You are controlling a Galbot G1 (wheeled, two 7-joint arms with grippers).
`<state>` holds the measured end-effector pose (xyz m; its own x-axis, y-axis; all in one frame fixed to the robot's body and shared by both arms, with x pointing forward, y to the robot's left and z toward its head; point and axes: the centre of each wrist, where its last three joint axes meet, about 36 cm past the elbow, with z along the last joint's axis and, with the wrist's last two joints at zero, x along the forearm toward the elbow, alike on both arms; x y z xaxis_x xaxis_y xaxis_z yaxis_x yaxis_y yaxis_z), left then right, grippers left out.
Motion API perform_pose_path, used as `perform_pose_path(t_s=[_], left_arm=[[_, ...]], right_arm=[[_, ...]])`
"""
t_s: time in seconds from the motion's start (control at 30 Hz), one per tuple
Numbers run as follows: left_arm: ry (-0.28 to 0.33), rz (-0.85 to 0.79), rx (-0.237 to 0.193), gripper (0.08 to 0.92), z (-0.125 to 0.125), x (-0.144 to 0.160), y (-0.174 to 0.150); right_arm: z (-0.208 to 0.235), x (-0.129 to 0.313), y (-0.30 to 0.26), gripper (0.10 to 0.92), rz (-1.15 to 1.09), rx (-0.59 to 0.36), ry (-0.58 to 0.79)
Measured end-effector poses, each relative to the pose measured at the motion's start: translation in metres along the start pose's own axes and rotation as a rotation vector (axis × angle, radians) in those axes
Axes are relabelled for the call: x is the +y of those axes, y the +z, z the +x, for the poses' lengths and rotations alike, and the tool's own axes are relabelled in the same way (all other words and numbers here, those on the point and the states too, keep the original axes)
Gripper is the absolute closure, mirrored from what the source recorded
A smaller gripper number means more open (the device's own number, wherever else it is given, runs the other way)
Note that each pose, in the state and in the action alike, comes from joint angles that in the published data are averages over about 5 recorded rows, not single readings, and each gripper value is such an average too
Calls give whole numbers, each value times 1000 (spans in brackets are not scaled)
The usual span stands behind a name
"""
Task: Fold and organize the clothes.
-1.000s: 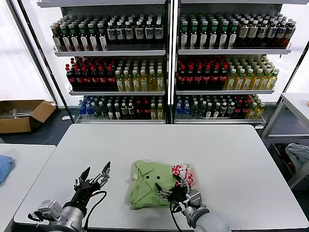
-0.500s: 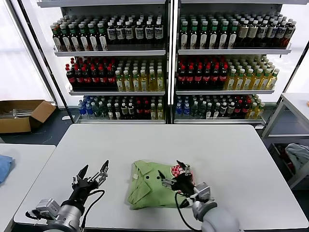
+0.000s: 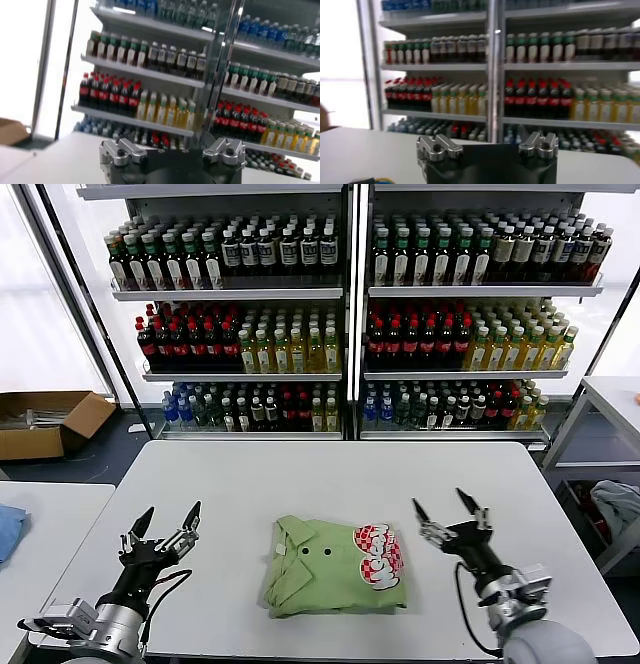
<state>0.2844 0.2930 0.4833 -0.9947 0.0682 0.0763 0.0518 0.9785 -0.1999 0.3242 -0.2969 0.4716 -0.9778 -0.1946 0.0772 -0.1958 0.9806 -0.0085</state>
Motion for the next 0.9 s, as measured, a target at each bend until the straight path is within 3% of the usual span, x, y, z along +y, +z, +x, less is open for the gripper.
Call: perform_pose_path(t_s=[0.33, 0.9], left_arm=[[15, -35, -33, 177, -2, 23, -2], [57, -63, -77, 177, 5, 44, -7]], right_arm=[[41, -61, 12, 200, -33, -20, 169], [73, -93, 27, 200, -47, -27, 292]])
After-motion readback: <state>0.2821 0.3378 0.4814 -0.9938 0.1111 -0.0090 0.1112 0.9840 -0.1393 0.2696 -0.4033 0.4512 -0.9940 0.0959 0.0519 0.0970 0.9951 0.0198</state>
